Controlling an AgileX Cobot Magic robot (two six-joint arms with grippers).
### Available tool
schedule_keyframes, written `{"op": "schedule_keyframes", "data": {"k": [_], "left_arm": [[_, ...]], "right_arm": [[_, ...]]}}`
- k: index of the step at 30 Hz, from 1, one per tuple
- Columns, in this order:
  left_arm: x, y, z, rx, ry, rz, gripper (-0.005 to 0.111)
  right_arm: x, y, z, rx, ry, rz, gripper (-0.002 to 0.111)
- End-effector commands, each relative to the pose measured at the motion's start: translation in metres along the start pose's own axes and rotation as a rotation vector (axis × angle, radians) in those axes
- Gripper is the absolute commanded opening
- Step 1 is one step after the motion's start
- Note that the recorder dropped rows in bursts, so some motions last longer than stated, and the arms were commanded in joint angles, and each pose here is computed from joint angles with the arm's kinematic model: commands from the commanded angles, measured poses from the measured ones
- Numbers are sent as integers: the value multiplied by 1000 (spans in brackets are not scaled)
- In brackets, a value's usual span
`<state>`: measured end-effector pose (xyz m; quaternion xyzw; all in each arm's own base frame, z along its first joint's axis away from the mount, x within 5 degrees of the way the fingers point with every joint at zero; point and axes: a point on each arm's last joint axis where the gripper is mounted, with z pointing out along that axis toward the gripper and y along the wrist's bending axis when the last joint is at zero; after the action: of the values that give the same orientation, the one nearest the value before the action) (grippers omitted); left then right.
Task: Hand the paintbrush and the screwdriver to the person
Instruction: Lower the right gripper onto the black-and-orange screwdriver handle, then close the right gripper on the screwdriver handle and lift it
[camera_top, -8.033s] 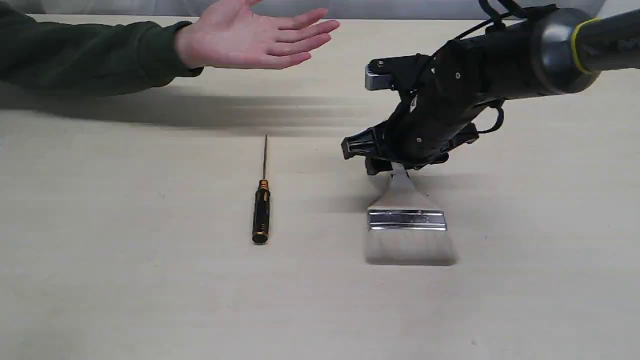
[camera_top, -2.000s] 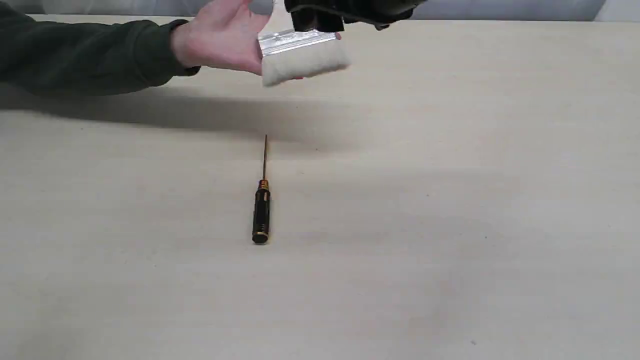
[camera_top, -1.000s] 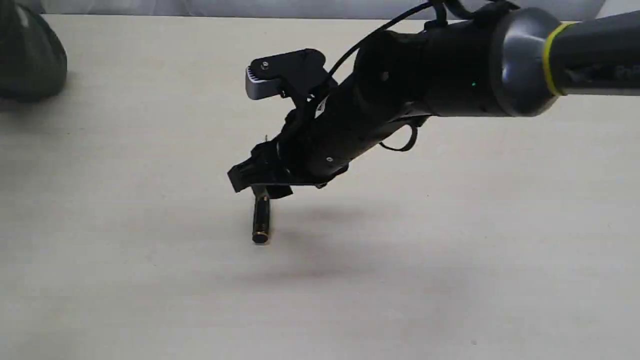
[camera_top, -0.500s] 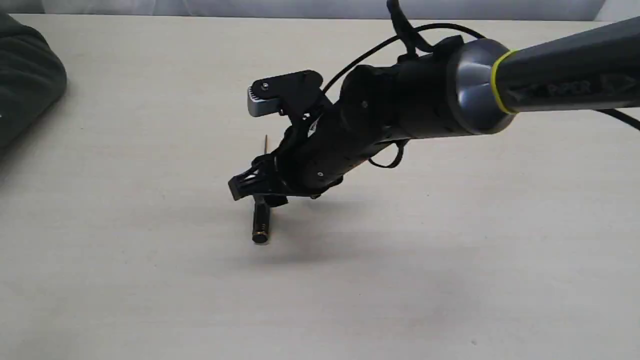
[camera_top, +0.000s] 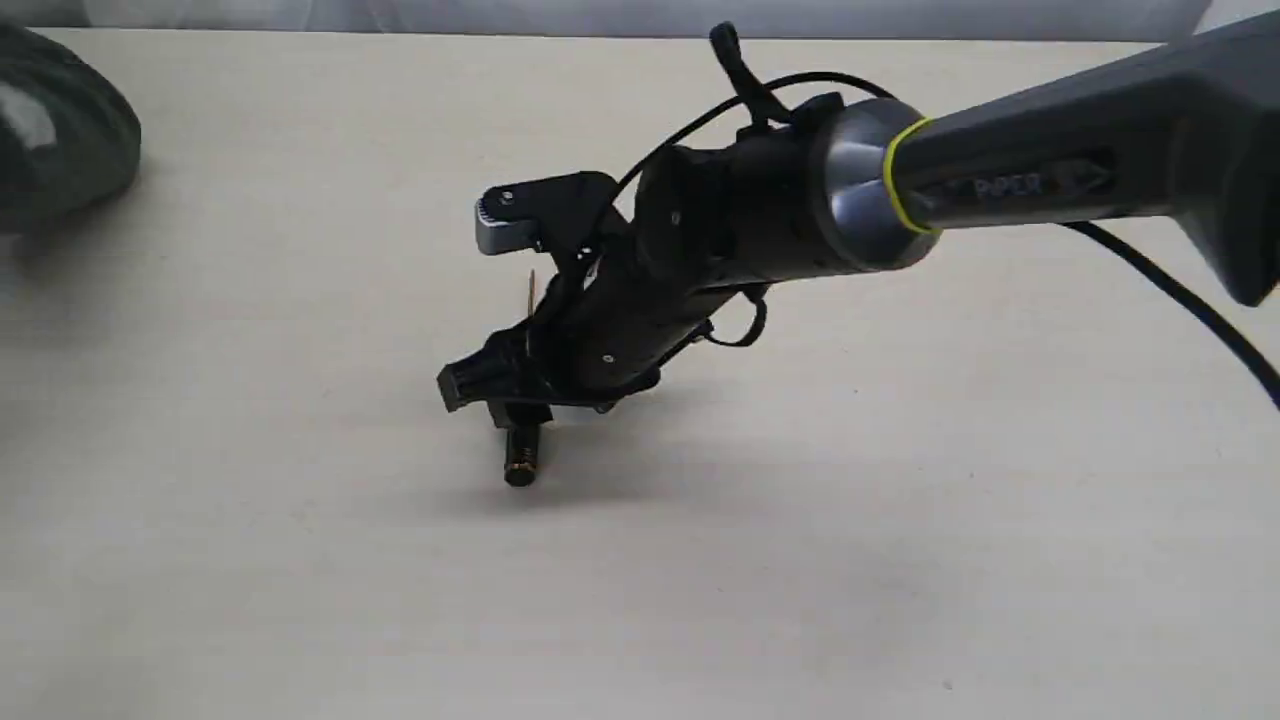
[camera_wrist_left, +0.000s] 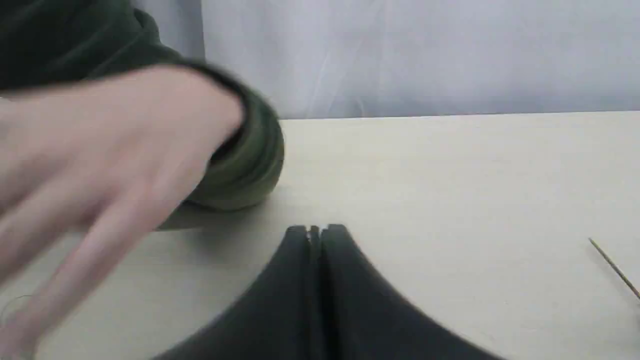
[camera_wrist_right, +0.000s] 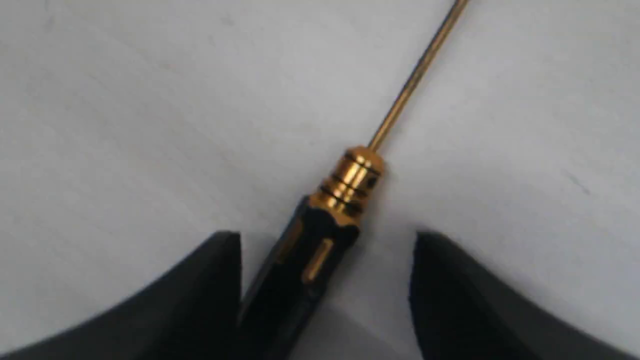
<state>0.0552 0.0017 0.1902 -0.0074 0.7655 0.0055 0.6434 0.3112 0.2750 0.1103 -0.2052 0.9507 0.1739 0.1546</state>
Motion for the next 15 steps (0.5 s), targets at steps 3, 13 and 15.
{"op": "schedule_keyframes", "data": {"k": [3, 13, 15], "left_arm": [[0, -1, 0, 8, -8, -5, 0], [0, -1, 0, 8, -11, -6, 0], [0, -1, 0, 8, -11, -6, 0]], "right_arm": [[5, 2, 8, 4, 28, -9, 54], [6, 3, 14, 63, 120, -28, 54], [7, 0, 17, 92, 151, -32, 54]]}}
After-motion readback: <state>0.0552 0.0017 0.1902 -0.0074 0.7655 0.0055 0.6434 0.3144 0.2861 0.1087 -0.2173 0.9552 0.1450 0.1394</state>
